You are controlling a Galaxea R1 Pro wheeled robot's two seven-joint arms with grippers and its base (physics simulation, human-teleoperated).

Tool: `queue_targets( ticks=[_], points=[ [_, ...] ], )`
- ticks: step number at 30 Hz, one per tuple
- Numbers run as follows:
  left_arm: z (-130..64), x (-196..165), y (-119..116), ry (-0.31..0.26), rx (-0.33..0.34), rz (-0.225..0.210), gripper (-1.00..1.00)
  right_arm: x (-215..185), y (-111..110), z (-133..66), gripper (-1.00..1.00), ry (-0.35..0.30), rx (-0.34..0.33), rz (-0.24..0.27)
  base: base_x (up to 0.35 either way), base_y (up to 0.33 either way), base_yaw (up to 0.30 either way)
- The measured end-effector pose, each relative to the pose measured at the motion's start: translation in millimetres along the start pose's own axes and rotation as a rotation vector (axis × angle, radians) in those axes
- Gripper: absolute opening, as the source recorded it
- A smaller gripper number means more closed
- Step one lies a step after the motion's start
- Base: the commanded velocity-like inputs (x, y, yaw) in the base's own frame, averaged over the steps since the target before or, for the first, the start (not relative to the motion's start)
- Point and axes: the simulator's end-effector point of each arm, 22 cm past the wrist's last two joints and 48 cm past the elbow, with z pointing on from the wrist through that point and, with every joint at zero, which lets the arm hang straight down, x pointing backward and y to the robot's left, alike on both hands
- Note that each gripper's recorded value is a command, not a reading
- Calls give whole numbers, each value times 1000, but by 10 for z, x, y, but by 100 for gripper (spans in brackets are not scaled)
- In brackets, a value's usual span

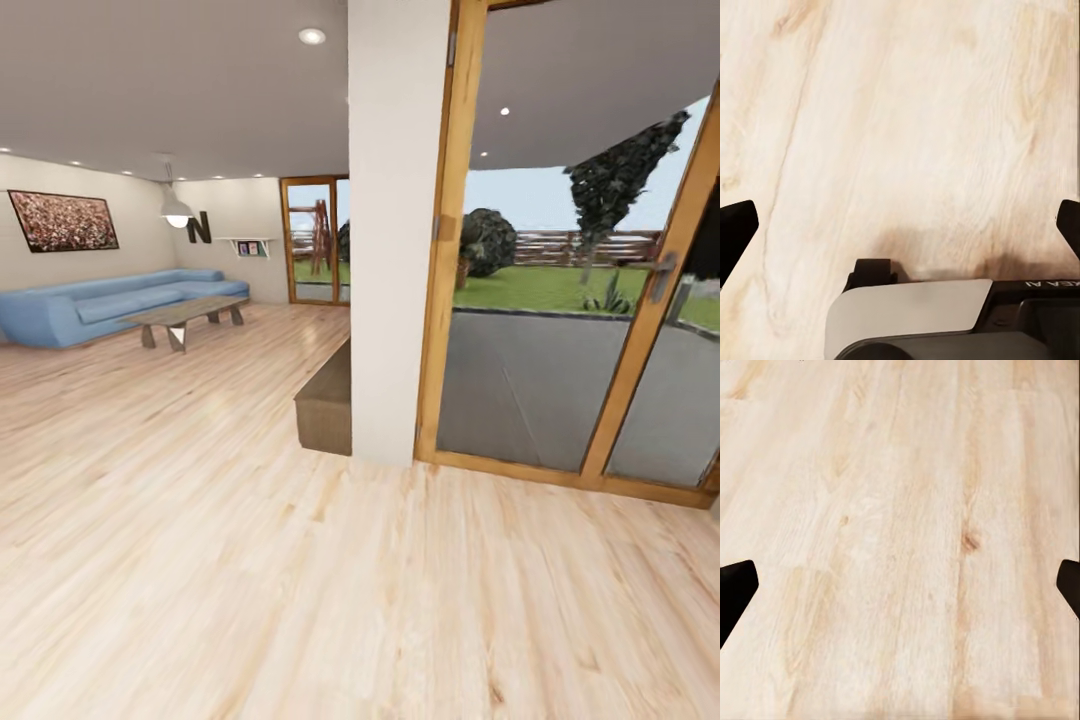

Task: In the kitchen, take the Vidalia onion out of the sink, dice it on the chopping board with the paring knife, put the diced onion into the bowl on the countertop, then place both the paring knife and the chopping board into the sink.

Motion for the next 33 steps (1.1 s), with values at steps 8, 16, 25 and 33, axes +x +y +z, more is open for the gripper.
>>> queue_targets(
  ticks=[8, 16, 25, 33],
  points=[
    [2, 3, -2, 1, 0, 0, 100, 0, -1, 3, 100, 0, 0, 0, -232, 0, -281],
    [2, 2, -2, 1, 0, 1, 100, -1, -1, 4, 100, 0, 0, 0, -342, 0, -281],
    [2, 1, -4, 0, 1, 1, 100, -2, -6, 4, 100, 0, 1, 0, -335, 0, -281],
    [2, 2, -9, 1, 2, 3, 100, -1, -8, 4, 100, 0, 1, -1, -319, 0, -281]
  ],
)
